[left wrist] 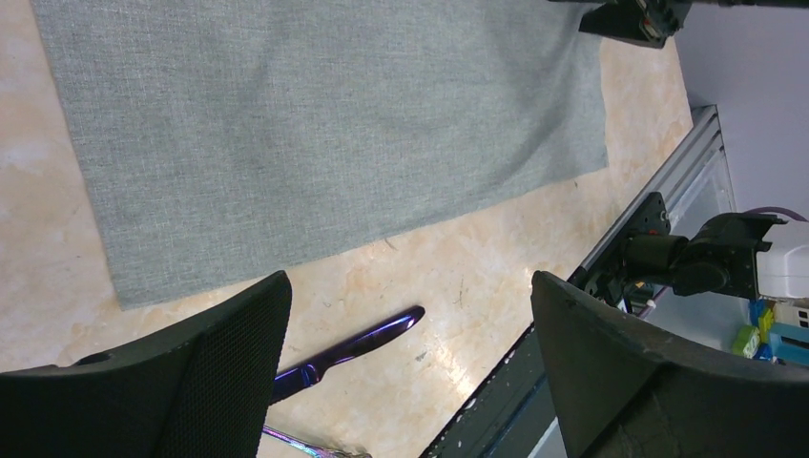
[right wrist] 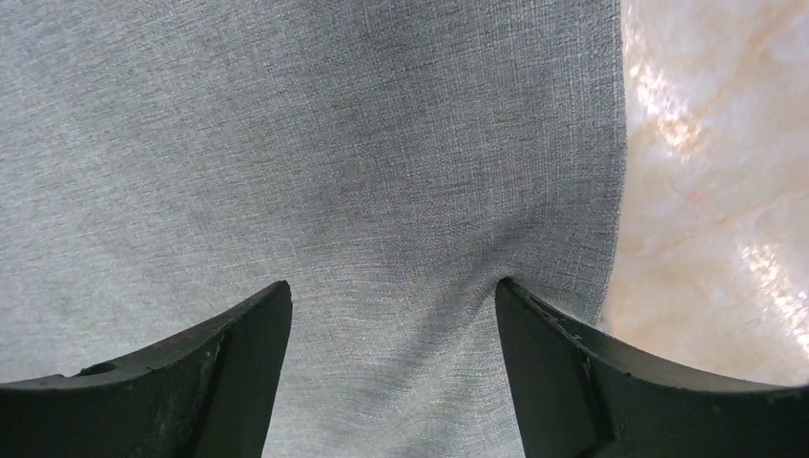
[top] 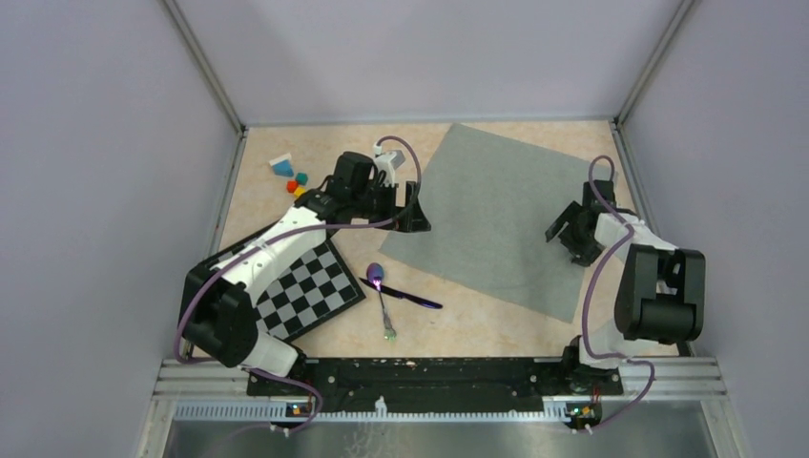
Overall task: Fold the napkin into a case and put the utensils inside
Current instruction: Flatten the napkin at the center of the board, then pick up the flattened napkin from the center of the board.
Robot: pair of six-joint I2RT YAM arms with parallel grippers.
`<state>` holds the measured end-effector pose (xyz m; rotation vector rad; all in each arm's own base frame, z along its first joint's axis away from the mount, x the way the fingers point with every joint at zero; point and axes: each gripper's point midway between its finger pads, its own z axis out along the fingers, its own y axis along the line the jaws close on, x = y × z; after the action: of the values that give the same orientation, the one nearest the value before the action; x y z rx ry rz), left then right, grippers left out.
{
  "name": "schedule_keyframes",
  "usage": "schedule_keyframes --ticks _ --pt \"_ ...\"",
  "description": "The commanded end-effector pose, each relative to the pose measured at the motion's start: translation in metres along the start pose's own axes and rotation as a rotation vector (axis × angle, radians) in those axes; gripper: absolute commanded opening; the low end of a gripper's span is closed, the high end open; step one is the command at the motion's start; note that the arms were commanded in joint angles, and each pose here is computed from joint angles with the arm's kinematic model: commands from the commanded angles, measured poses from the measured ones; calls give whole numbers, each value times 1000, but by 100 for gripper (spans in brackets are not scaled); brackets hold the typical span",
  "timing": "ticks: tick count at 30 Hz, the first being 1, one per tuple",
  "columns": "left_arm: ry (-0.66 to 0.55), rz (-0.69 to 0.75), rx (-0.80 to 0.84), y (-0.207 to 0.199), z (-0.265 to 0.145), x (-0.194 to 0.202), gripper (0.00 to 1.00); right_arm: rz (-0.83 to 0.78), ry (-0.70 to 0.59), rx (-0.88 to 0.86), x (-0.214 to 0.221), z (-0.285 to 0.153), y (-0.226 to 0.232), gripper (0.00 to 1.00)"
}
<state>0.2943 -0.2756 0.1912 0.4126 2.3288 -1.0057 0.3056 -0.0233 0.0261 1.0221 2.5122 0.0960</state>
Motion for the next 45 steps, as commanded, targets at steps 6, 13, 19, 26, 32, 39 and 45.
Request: schedule_keyframes --ticks 6,13,19,26,32,39,45 --pt "-48 82 68 -15 -8 -9 99 -119 64 119 16 -44 -20 79" --pt "-58 134 84 -20 -12 -16 99 174 168 203 87 -81 -59 75" --pt "-56 137 50 -7 -14 -10 99 285 138 293 103 -84 -88 65" --pt "-41 116 53 -2 -14 -8 99 305 241 363 128 -68 -98 37" --pt "-21 96 71 0 -10 -5 99 312 217 388 127 -62 -106 39" --pt "-15 81 69 5 -8 -5 99 298 164 390 113 -70 -108 41" --pt "-24 67 74 9 -10 -8 99 304 145 374 107 -69 -109 44"
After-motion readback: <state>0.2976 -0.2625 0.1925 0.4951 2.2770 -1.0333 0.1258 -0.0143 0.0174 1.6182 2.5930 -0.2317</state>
